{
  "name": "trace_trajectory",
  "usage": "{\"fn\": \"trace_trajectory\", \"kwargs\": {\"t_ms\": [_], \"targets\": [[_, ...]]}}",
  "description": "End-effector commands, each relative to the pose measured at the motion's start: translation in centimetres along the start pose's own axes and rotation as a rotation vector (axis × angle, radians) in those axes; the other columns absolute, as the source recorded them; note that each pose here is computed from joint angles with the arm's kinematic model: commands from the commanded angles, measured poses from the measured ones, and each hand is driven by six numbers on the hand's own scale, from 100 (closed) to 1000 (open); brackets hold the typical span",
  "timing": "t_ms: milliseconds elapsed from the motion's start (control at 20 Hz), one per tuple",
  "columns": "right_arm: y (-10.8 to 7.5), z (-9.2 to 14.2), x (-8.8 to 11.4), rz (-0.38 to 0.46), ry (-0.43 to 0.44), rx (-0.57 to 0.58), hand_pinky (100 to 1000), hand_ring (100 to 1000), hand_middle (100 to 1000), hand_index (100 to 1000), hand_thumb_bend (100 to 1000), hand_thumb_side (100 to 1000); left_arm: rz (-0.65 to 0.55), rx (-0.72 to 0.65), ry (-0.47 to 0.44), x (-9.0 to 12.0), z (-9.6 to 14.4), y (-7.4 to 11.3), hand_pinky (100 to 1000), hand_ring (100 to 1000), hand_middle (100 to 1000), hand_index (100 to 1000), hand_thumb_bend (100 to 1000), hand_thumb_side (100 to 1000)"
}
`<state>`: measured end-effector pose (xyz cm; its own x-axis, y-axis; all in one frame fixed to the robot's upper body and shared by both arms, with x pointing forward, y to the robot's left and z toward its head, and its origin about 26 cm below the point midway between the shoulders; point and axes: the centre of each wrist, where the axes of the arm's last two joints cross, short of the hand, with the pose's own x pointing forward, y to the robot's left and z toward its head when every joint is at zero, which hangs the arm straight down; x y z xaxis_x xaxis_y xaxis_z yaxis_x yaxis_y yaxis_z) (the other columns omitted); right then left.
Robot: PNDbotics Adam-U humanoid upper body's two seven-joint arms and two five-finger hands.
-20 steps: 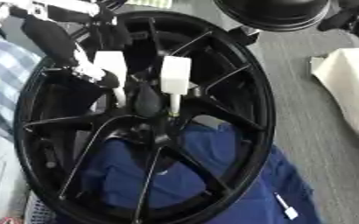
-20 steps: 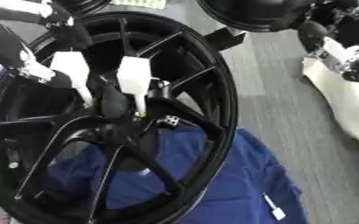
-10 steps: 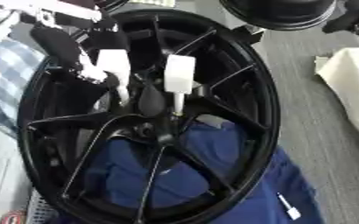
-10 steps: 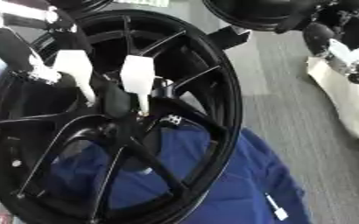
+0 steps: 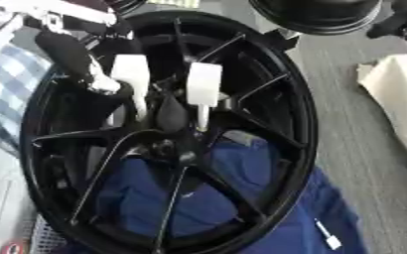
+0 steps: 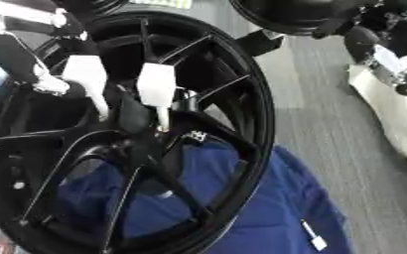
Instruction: Pull the pin out of the wheel hub.
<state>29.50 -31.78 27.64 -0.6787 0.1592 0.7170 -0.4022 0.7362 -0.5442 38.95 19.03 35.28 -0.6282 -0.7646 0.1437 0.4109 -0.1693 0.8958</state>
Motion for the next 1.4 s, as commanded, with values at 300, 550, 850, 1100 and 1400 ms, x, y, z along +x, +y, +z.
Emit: {"fn": "trace_trajectory", "kwargs": {"t_ms": [300, 550, 850, 1100, 1400], "targets": [[-0.3, -0.1, 0.8, 0.028, -0.009, 0.001, 944, 775, 637, 794, 136, 303, 0.006, 0.053, 0.000, 0.1, 1.4, 1.2, 736, 624, 473, 603, 194, 209], [-0.3, 0.0, 0.7, 0.030, -0.004, 0.000, 944, 775, 637, 794, 136, 303, 0.056, 0.127, -0.026, 0.6, 1.9, 1.6, 714, 598, 424, 538, 200, 183], [-0.4, 0.1, 0.7, 0.033, -0.003, -0.007, 943, 774, 637, 794, 139, 308, 0.094, 0.213, -0.021, 0.6, 3.9, 2.2, 710, 575, 371, 455, 204, 122], [-0.5, 0.3, 0.7, 0.032, -0.001, -0.016, 943, 774, 638, 794, 141, 296, 0.145, 0.357, -0.026, 0.1, 7.9, 3.3, 709, 559, 343, 425, 206, 100], [-0.8, 0.6, 0.8, 0.039, -0.006, -0.042, 943, 773, 637, 794, 147, 289, 0.333, 0.602, 0.105, -5.2, 14.6, 1.1, 715, 554, 337, 419, 171, 106]]}}
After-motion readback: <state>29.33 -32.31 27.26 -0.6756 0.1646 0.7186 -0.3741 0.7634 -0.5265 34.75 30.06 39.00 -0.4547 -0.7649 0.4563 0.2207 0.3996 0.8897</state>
